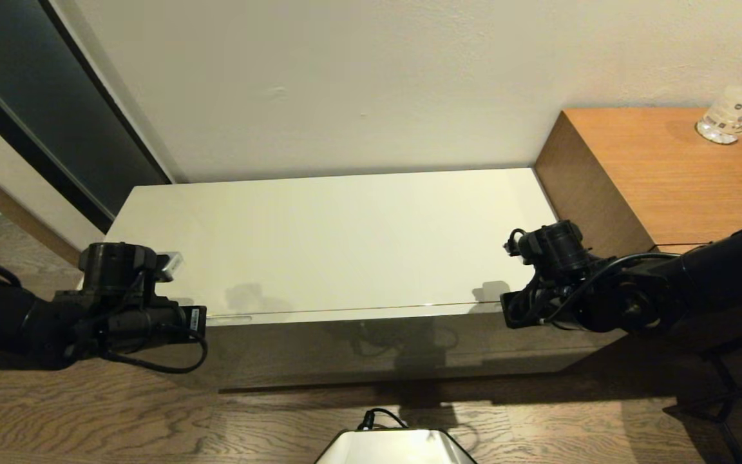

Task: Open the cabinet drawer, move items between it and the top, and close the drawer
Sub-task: Open the drawer

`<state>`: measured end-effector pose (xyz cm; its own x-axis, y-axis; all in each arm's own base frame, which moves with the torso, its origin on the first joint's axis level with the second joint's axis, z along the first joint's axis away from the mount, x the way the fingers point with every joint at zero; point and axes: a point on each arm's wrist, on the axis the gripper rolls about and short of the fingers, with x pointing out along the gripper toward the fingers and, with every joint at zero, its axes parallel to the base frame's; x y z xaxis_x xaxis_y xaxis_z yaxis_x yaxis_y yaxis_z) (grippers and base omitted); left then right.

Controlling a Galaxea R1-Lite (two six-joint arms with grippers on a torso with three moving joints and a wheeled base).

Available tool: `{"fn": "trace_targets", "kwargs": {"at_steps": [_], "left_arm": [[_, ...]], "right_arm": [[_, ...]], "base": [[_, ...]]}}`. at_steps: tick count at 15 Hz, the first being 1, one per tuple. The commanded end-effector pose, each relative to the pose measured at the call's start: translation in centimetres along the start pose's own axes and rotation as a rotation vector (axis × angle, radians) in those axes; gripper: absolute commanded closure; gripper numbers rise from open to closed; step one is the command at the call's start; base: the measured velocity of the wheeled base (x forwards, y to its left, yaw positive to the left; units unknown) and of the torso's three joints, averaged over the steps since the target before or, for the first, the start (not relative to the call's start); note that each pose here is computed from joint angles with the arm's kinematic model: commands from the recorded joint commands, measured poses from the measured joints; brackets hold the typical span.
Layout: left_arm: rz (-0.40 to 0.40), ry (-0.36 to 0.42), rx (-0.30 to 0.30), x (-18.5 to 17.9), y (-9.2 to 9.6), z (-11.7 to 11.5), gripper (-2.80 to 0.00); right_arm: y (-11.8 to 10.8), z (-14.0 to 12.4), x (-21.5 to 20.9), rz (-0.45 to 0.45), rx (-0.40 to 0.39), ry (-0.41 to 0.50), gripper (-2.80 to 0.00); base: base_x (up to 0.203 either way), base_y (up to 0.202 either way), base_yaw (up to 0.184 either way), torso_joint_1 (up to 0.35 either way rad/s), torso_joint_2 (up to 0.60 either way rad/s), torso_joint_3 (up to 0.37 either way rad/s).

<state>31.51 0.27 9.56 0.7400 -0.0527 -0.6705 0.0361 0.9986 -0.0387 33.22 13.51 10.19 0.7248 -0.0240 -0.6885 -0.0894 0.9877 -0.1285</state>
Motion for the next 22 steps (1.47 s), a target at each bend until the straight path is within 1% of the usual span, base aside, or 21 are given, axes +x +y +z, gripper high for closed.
{"fn": "trace_targets", "kwargs": {"at_steps": [1,3,5,6,12,14,21,22], "left_arm": [[0.000,0.039,-0.004,1.0,0.1,-0.7,0.00],[0.008,0.052,-0.008,1.4,0.2,-0.9,0.00],[0.003,0.023,0.000,1.1,0.2,-0.3,0.00],[0.003,0.021,0.004,1.0,0.1,-0.3,0.00],[0.002,0.065,0.010,1.0,0.1,-1.5,0.00],[0.001,0.072,0.008,1.0,0.1,-1.7,0.00],[-0.001,0.101,0.007,0.9,0.1,-2.6,0.00],[-0.001,0.106,0.005,0.8,0.1,-2.8,0.00]], "right_arm": [[0.0,0.0,0.0,-0.001,0.000,0.000,0.00],[0.1,-0.1,0.2,-0.001,0.003,0.003,0.00],[0.0,-0.2,0.3,-0.003,0.006,0.009,0.00],[0.0,-0.3,0.3,-0.003,0.005,0.012,0.00],[0.2,-1.1,1.2,-0.007,0.005,0.049,0.00],[0.2,-1.1,1.1,-0.007,0.027,0.053,0.00],[-0.1,-1.8,0.7,-0.006,0.027,0.071,0.00],[-0.2,-2.0,0.4,-0.004,0.040,0.074,0.00]], "base": [[0.000,0.000,0.000,0.000,0.00,0.000],[0.000,0.000,0.000,0.000,0.00,0.000],[0.000,0.000,0.000,0.000,0.00,0.000],[0.000,0.000,0.000,0.000,0.00,0.000],[0.000,0.000,0.000,0.000,0.00,0.000],[0.000,0.000,0.000,0.000,0.00,0.000],[0.000,0.000,0.000,0.000,0.00,0.000],[0.000,0.000,0.000,0.000,0.00,0.000]]}}
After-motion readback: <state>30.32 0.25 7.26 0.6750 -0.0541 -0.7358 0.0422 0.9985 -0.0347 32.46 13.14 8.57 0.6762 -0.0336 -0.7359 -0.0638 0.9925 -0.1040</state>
